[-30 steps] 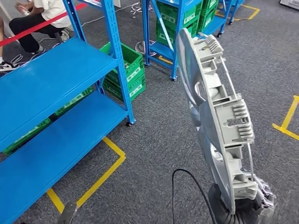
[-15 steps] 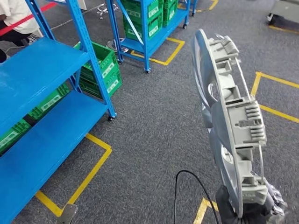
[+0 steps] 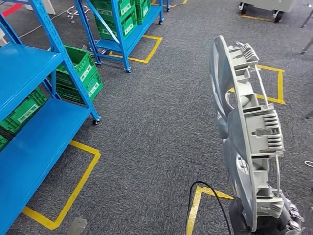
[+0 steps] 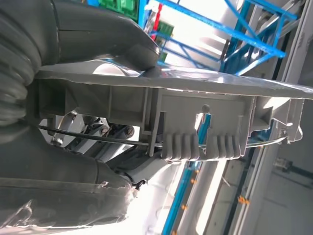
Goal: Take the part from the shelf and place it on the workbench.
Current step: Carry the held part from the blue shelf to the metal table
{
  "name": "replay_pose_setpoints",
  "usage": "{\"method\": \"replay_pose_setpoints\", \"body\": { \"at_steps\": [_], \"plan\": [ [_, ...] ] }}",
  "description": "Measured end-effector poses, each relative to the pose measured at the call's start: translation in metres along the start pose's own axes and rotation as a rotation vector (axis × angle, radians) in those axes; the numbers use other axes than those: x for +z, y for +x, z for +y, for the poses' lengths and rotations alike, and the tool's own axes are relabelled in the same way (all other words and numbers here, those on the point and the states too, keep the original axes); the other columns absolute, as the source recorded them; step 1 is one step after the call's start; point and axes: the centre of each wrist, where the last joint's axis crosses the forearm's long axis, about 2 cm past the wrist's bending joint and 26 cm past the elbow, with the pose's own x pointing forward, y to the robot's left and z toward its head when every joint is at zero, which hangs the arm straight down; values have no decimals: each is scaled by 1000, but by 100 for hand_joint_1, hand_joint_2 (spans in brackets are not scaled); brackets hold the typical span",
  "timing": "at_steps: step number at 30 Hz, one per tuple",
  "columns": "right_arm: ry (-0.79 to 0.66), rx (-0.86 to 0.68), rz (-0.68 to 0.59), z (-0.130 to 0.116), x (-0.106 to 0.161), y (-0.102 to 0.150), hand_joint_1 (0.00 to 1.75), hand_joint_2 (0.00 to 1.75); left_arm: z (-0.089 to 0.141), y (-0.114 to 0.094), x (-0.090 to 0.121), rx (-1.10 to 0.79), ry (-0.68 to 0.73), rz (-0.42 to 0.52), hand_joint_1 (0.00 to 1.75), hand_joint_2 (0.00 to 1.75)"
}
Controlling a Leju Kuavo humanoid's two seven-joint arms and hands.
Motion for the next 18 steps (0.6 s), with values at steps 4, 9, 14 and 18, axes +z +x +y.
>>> {"method": "replay_pose_setpoints", "body": {
  "at_steps": [4, 9, 14, 18],
  "plan": [
    [-2, 3, 7, -1, 2, 1, 175, 175, -1, 0, 0, 1, -22, -11, 0, 175],
    [0, 17, 11, -4, 4, 1, 175, 175, 1, -9, 5, -37, -66, -35, 0, 175],
    [2, 28, 17, -7, 6, 1, 175, 175, 2, -10, 6, -49, -77, -40, 0, 175],
    [2, 34, 18, -9, 7, 2, 175, 175, 3, -9, 4, -62, -88, -46, 0, 175]
  ]
}}
